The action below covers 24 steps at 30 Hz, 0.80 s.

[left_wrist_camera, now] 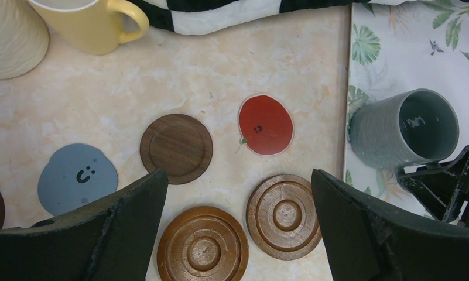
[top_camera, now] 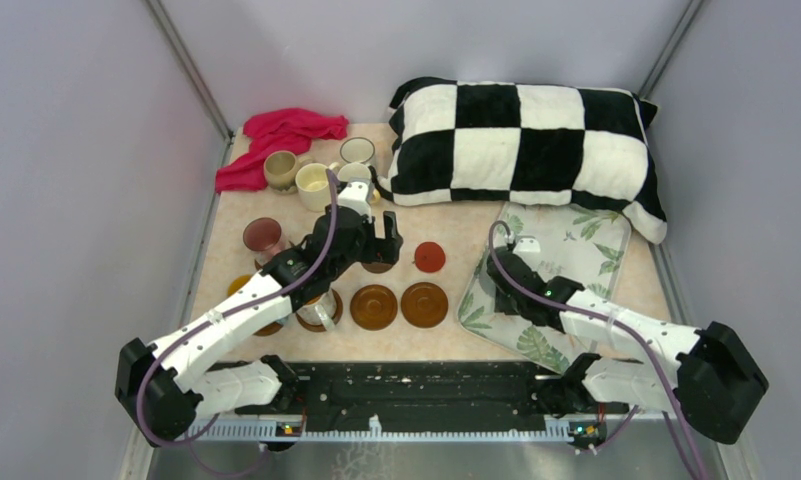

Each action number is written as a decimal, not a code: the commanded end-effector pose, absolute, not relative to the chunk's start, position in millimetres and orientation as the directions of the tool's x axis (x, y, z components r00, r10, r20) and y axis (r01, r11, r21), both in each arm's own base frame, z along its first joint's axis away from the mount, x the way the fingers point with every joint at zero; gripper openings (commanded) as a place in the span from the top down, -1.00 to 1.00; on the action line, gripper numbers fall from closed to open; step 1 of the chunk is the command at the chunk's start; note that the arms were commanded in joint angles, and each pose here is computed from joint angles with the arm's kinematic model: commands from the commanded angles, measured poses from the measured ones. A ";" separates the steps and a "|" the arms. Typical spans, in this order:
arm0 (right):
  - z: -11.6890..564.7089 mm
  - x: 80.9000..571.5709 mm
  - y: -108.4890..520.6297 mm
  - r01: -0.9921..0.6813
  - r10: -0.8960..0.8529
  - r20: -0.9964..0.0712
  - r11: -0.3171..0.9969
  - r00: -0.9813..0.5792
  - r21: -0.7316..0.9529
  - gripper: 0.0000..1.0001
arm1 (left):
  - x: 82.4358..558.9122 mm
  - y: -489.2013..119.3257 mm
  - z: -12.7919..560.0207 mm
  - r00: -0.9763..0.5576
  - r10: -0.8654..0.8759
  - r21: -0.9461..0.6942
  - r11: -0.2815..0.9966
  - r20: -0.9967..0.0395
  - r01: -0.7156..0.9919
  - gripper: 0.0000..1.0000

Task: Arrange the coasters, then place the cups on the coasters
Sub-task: Place the cup on the tray.

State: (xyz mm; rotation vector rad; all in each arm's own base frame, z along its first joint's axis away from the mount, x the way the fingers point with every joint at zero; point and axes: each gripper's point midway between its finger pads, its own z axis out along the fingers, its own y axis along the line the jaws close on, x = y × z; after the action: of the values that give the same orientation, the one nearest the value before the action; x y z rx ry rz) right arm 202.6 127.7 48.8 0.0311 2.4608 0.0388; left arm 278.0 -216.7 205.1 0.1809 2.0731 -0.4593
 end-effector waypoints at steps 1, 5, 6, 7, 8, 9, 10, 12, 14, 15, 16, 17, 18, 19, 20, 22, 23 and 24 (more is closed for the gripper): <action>62.0 214.9 140.9 0.000 0.044 -0.661 0.998 -0.749 0.067 0.24 | 278.4 -216.8 222.7 -0.479 -0.094 -0.278 0.903 -0.873 0.328 -0.97; 67.3 221.4 139.0 0.003 0.025 -0.675 0.999 -0.738 0.034 0.28 | 277.8 -216.5 224.0 -0.479 -0.094 -0.278 0.902 -0.873 0.330 -0.98; 69.7 223.4 138.6 0.006 0.024 -0.680 1.000 -0.733 0.028 0.28 | 277.7 -216.7 223.9 -0.480 -0.093 -0.278 0.902 -0.872 0.331 -0.97; 71.1 224.9 138.4 0.006 0.020 -0.683 1.000 -0.730 0.022 0.28 | 278.2 -216.5 224.2 -0.478 -0.093 -0.277 0.902 -0.873 0.330 -0.97; 72.1 226.0 138.4 0.006 0.016 -0.686 1.000 -0.728 0.017 0.28 | 278.3 -216.6 224.9 -0.478 -0.093 -0.277 0.902 -0.873 0.331 -0.98; 72.4 226.6 138.2 0.006 0.012 -0.686 1.000 -0.728 0.011 0.28 | 278.3 -216.4 224.9 -0.478 -0.093 -0.277 0.902 -0.873 0.330 -0.97; 72.7 227.0 138.4 0.006 0.011 -0.685 1.000 -0.729 0.009 0.29 | 278.2 -216.7 225.1 -0.479 -0.093 -0.277 0.902 -0.873 0.331 -0.98; 71.8 226.8 137.7 0.006 0.006 -0.682 1.000 -0.731 0.003 0.36 | 278.2 -216.7 225.8 -0.478 -0.093 -0.278 0.902 -0.873 0.332 -0.97; 70.8 226.1 136.8 0.007 0.004 -0.681 1.000 -0.733 -0.001 0.51 | 278.1 -216.7 225.2 -0.479 -0.093 -0.277 0.902 -0.873 0.332 -0.97; 70.2 225.6 136.5 0.004 0.001 -0.679 1.000 -0.734 -0.003 0.63 | 278.1 -216.6 225.7 -0.477 -0.094 -0.278 0.901 -0.874 0.332 -0.97; 70.5 225.4 136.2 0.005 0.001 -0.679 1.000 -0.734 -0.004 0.75 | 278.3 -216.4 225.1 -0.478 -0.094 -0.279 0.902 -0.873 0.331 -0.97; 70.8 225.1 135.5 0.003 -0.003 -0.678 1.000 -0.735 -0.008 0.90 | 278.1 -216.7 224.6 -0.480 -0.094 -0.279 0.901 -0.872 0.331 -0.97; 71.4 225.1 134.5 0.005 -0.004 -0.680 1.000 -0.733 -0.011 1.00 | 278.3 -217.1 223.8 -0.481 -0.093 -0.279 0.901 -0.872 0.332 -0.97; 72.7 225.5 133.4 0.007 -0.005 -0.683 1.000 -0.730 -0.015 1.00 | 278.4 -217.0 223.0 -0.482 -0.092 -0.279 0.901 -0.871 0.331 -0.97; 74.3 225.4 132.1 0.011 -0.003 -0.688 1.000 -0.726 -0.015 1.00 | 278.4 -217.1 222.8 -0.483 -0.092 -0.279 0.901 -0.871 0.331 -0.98; 80.1 226.4 129.4 0.022 0.007 -0.702 1.000 -0.712 -0.012 1.00 | 278.5 -217.4 222.8 -0.483 -0.092 -0.279 0.901 -0.871 0.332 -0.97; 83.7 226.6 128.1 0.026 0.013 -0.710 1.000 -0.705 -0.008 1.00 | 278.6 -217.2 223.3 -0.482 -0.091 -0.278 0.902 -0.872 0.332 -0.98; 88.3 227.2 126.6 0.031 0.018 -0.720 1.000 -0.694 -0.004 1.00 | 278.7 -217.1 223.5 -0.481 -0.091 -0.277 0.902 -0.872 0.331 -0.97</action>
State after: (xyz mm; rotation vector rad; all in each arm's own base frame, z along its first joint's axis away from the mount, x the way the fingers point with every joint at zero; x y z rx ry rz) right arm 214.9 129.5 56.8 -0.0035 2.4394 -0.0162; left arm 276.6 -215.1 210.8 0.1770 2.0595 -0.4730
